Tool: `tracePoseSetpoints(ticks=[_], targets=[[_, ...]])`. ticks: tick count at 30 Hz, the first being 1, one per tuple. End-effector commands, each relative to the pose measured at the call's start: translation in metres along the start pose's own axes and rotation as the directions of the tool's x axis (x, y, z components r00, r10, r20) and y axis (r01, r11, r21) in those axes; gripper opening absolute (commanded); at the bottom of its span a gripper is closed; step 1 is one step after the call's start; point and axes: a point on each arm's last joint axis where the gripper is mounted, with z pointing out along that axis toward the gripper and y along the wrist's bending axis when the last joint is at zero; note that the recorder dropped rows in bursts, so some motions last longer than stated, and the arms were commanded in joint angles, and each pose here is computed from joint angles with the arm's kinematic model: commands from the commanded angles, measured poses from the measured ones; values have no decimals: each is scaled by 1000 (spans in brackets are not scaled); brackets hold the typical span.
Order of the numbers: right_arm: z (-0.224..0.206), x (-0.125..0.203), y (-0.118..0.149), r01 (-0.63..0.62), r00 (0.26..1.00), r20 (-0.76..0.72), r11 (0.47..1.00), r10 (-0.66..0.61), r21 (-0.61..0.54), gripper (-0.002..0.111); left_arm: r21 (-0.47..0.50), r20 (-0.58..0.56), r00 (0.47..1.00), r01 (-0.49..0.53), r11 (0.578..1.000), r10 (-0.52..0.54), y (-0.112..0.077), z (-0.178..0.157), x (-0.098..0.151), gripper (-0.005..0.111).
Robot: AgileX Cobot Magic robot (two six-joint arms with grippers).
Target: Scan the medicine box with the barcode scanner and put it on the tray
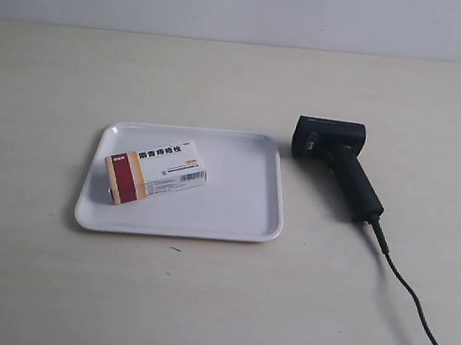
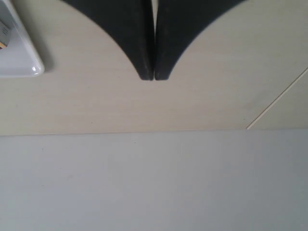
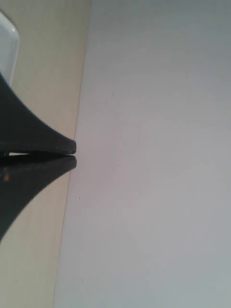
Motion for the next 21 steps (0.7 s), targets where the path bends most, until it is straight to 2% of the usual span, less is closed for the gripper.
tracePoseSetpoints(ticks=[1, 8, 10, 13, 19, 21], targets=[[-1, 2, -1, 5, 1000, 0, 1000, -5, 11, 0, 4, 5, 1000, 8, 1000, -8, 0, 0, 0, 3], [-12, 61, -13, -66, 994, -83, 993, 74, 99, 0, 4, 5, 1000, 8, 1000, -8, 0, 0, 0, 3], [-19, 73, -13, -65, 995, -72, 994, 71, 83, 0, 4, 5, 1000, 8, 1000, -8, 0, 0, 0, 3], [-29, 81, -11, -127, 992, -21, 991, 128, 49, 0, 4, 5, 1000, 8, 1000, -8, 0, 0, 0, 3], [-42, 99, -9, 0, 1000, -17, 1000, 0, 5, 0, 4, 5, 1000, 8, 1000, -8, 0, 0, 0, 3], [-45, 103, -9, -3, 1000, -28, 1000, 3, 3, 0, 4, 5, 1000, 8, 1000, -8, 0, 0, 0, 3]])
